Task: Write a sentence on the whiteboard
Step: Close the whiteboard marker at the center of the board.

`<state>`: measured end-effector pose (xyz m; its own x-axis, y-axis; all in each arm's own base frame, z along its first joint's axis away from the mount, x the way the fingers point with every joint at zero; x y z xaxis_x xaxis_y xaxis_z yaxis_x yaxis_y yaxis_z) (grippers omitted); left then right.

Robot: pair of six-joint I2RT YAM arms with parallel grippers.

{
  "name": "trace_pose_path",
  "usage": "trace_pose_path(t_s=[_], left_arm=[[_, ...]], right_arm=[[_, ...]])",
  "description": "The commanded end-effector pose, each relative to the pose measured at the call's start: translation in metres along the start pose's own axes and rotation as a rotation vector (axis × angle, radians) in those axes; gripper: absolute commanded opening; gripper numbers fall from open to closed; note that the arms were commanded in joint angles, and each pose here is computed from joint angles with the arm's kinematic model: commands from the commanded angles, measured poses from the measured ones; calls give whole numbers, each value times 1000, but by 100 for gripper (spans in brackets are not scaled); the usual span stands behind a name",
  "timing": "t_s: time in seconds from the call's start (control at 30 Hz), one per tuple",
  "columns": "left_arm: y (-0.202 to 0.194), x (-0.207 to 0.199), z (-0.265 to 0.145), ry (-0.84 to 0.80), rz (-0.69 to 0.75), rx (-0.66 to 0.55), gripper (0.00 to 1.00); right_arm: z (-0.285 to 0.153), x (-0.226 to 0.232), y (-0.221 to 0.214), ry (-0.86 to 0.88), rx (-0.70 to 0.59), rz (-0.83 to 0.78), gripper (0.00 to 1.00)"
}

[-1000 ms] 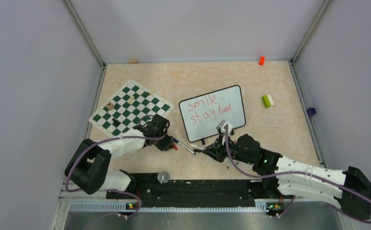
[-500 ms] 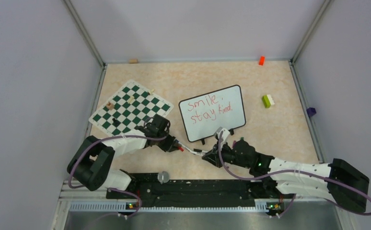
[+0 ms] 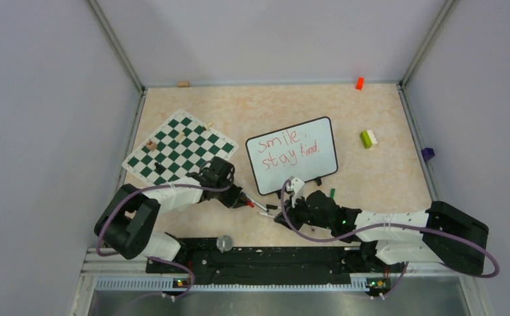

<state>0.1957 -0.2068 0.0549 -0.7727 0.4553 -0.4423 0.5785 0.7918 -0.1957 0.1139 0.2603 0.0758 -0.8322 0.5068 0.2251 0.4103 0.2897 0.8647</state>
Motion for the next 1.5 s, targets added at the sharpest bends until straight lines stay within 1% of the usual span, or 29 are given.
trace_pose_path(t_s=[0.0,0.7,1.27,1.47], left_arm=[[8,26,10,112,-3,-45,0],[9,29,8,134,12,-48,0],[7,30,10,129,12,-31,0],[4,31,13,126,6,-7,0]], right_arm=[[9,11,30,33,-94,-12,0],[25,2,36,-40,-88,-2,0],[29,0,31,-55,-70,8,0],[32,0,32,-51,-71,11,0]])
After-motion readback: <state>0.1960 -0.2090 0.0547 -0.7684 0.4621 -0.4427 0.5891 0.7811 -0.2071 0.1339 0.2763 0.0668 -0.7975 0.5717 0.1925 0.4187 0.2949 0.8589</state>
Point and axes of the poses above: each gripper's point midway between its finger pads, its own z axis out along the fingers, its own x axis along the line the jaws close on, y = z × x, the point moved 4 cm from there along -z, back along the fingers, and after that the axes turned 8 degrees about -z, right-handed, at the moved point
